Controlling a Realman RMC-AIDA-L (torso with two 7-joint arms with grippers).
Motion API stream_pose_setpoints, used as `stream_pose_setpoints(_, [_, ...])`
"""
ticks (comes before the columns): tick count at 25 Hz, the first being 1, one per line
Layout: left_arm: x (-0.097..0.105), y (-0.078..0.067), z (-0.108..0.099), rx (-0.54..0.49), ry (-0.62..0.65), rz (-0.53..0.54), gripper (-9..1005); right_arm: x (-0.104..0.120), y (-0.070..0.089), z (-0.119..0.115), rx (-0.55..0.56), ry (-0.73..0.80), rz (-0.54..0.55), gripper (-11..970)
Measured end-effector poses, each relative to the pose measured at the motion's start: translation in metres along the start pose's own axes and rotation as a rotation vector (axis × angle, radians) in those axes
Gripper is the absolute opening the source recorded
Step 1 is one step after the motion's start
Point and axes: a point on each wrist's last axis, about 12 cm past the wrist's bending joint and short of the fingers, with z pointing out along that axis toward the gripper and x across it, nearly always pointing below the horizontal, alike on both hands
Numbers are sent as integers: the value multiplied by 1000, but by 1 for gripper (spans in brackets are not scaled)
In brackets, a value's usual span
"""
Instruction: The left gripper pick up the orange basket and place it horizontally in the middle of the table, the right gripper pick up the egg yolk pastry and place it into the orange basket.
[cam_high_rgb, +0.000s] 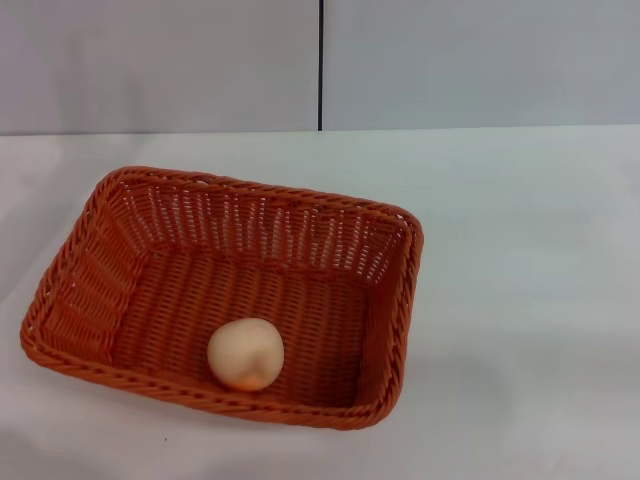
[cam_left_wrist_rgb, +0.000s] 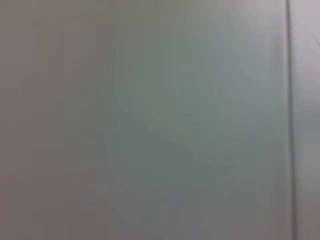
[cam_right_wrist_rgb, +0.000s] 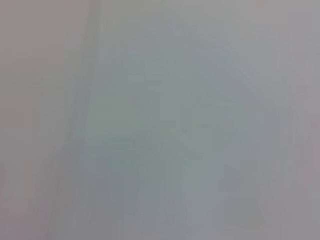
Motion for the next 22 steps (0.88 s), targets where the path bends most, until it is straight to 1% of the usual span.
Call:
stream_pose_setpoints(1, [0,2,-9,-41,-24,15,652,8,-8,-27,183,-55,-58,670])
stream_pose_setpoints(2, [0,2,-9,-41,-24,15,620,12,-12,-39,279,-77,-84,670])
stream_pose_setpoints(3, [0,2,-13,-58,-31,20,587,12,-12,-39,279,-77,-84,670])
stream_pose_setpoints(5, [1,4,-20,-94,-41,28,522,18,-17,-58,447,-109,-128,669])
stream_pose_setpoints(6, [3,5,-27,-135,-53,38,490,22,-19,-73,592,-134,-179,669])
stream_pose_setpoints(7, [3,5,-27,-135,-53,38,490,24,-19,-77,642,-142,-198,669])
stream_pose_setpoints(8, [5,5,-31,-162,-61,47,490,24,-19,-77,642,-142,-198,670])
stream_pose_setpoints(11, [8,5,-39,-209,-70,65,490,28,-17,-85,750,-169,-232,671])
stream_pose_setpoints(16, [8,6,-43,-226,-66,80,490,28,-18,-81,753,-177,-235,669])
stream_pose_setpoints(22, [10,6,-43,-231,-63,75,490,29,-17,-76,745,-185,-230,670])
